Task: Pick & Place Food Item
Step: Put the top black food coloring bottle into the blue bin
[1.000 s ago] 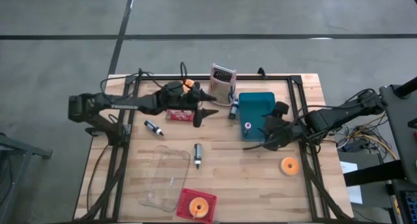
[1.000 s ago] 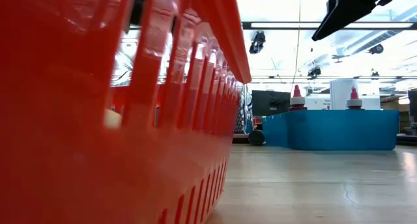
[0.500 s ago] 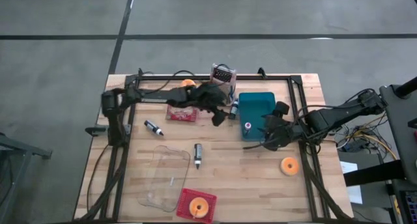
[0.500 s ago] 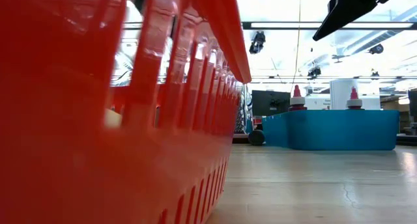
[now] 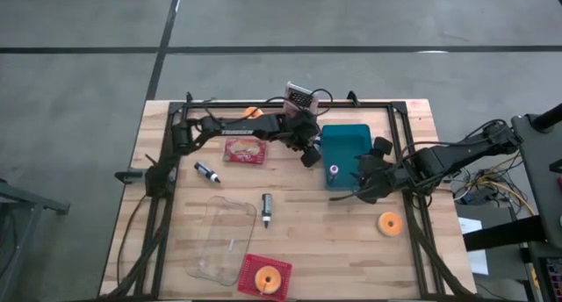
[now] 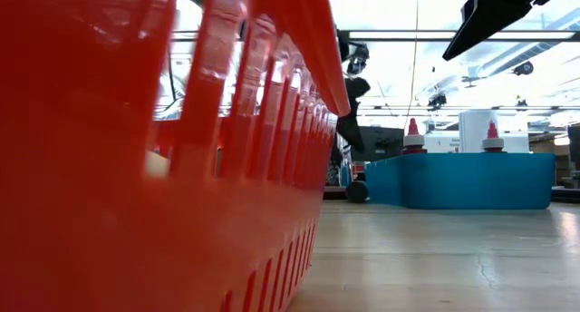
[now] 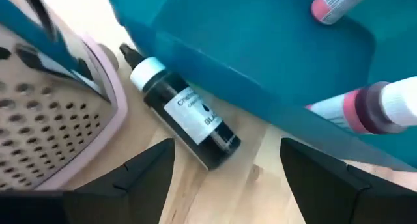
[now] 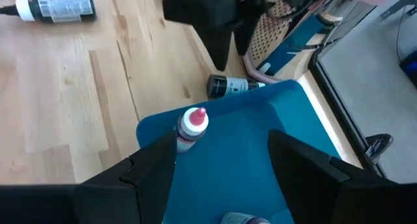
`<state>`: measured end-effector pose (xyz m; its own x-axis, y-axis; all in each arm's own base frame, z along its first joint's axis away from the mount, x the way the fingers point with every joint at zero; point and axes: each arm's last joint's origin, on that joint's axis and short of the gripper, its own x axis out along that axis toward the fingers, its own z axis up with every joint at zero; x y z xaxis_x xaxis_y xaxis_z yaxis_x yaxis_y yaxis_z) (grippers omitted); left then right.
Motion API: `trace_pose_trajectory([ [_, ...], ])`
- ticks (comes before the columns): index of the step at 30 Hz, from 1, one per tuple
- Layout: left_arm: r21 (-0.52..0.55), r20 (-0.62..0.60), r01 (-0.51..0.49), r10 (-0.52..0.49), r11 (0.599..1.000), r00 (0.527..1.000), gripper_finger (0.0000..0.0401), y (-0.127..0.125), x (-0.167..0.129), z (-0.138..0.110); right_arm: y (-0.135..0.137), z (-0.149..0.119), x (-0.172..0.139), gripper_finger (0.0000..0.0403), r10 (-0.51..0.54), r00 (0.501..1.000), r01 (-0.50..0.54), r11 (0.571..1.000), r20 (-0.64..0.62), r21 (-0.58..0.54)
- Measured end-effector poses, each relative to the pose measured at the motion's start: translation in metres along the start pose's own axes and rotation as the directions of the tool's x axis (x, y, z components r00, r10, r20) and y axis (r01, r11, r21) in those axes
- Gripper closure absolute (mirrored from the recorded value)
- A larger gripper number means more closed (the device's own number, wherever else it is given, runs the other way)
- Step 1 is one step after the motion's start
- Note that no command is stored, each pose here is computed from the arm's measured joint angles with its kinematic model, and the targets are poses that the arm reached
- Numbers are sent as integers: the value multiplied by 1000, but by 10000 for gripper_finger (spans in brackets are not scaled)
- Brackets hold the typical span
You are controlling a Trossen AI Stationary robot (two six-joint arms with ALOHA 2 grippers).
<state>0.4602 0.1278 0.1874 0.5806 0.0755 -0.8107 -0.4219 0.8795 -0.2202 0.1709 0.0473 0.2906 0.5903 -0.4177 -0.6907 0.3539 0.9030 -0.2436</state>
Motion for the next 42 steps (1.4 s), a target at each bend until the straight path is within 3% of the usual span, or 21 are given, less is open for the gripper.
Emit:
trace_pose_trajectory([
  [21, -97, -37, -37, 33, 995, 999, 119, 2, 9, 3, -4, -2, -4, 165, -9, 1000, 9, 1000, 1, -12],
  [30, -69, -24, 85, -86, 994, 996, 119, -9, 14, 4, -4, -2, -4, 165, -11, 1000, 11, 1000, 2, -12],
  [42, -29, -143, -29, 24, 999, 989, 119, -2, 53, 2, -4, -2, -3, 165, -12, 1000, 12, 1000, 2, -11],
])
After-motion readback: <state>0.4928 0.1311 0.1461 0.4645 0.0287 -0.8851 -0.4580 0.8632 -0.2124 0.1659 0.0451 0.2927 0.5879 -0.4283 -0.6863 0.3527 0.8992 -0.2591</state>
